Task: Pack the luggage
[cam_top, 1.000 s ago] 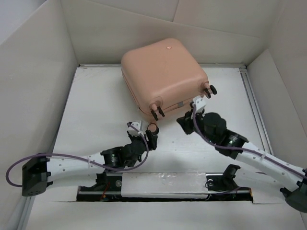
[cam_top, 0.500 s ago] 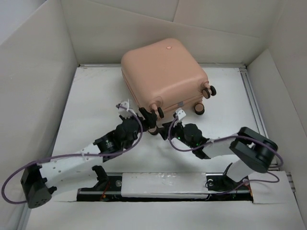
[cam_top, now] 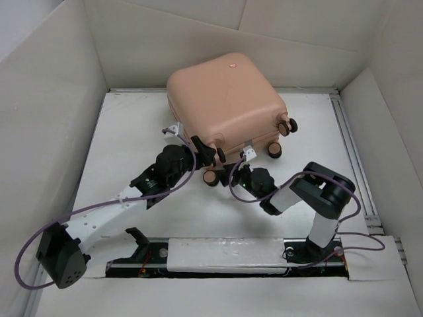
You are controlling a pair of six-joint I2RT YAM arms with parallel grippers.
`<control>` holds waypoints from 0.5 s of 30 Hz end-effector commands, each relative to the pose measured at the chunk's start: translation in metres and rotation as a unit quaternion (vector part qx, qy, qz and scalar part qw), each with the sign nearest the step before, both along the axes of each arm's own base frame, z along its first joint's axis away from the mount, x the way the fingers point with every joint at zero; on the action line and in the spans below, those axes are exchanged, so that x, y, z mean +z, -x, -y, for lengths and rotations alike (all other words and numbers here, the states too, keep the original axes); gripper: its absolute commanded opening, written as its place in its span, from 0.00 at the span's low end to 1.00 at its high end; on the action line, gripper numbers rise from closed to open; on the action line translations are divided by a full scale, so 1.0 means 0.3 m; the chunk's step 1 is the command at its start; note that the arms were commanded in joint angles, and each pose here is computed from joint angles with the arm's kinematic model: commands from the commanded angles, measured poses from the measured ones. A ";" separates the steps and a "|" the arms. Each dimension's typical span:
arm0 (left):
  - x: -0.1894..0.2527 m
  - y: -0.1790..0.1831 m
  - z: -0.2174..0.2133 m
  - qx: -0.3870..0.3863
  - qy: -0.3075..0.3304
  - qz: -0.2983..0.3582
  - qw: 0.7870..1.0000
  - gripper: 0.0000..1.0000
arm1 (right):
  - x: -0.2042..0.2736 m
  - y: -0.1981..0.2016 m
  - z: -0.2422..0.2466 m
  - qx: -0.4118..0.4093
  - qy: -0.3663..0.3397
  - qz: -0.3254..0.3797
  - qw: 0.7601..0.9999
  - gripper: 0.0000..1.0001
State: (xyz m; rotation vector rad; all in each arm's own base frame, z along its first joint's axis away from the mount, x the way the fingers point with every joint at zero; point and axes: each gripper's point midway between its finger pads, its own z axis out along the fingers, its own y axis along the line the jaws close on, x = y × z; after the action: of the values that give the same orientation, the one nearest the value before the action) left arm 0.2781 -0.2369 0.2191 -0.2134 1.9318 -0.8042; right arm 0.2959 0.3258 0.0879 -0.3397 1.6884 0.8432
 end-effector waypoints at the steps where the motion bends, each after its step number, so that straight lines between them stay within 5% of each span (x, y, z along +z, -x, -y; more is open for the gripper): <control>1: 0.050 -0.006 0.048 -0.033 0.003 0.022 0.999 0.65 | 0.316 -0.035 -0.042 0.012 -0.140 0.118 0.983 0.56; 6: 0.038 -0.030 0.068 -0.036 -0.017 0.011 0.999 0.56 | 0.338 -0.048 -0.068 0.034 -0.147 0.126 0.981 0.46; 12: 0.041 -0.037 0.075 -0.036 -0.014 0.014 0.999 0.48 | 0.391 -0.045 -0.091 0.050 -0.159 0.142 0.976 0.46; 15: 0.030 -0.047 0.084 -0.036 -0.018 0.010 0.999 0.35 | 0.401 -0.048 -0.097 0.051 -0.168 0.142 0.974 0.32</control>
State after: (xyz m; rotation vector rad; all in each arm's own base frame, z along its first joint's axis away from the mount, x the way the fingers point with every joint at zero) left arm 0.2829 -0.2558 0.2015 -0.1176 2.0126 -0.7885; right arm 0.3065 0.3448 0.1017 -0.3672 1.6497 0.9320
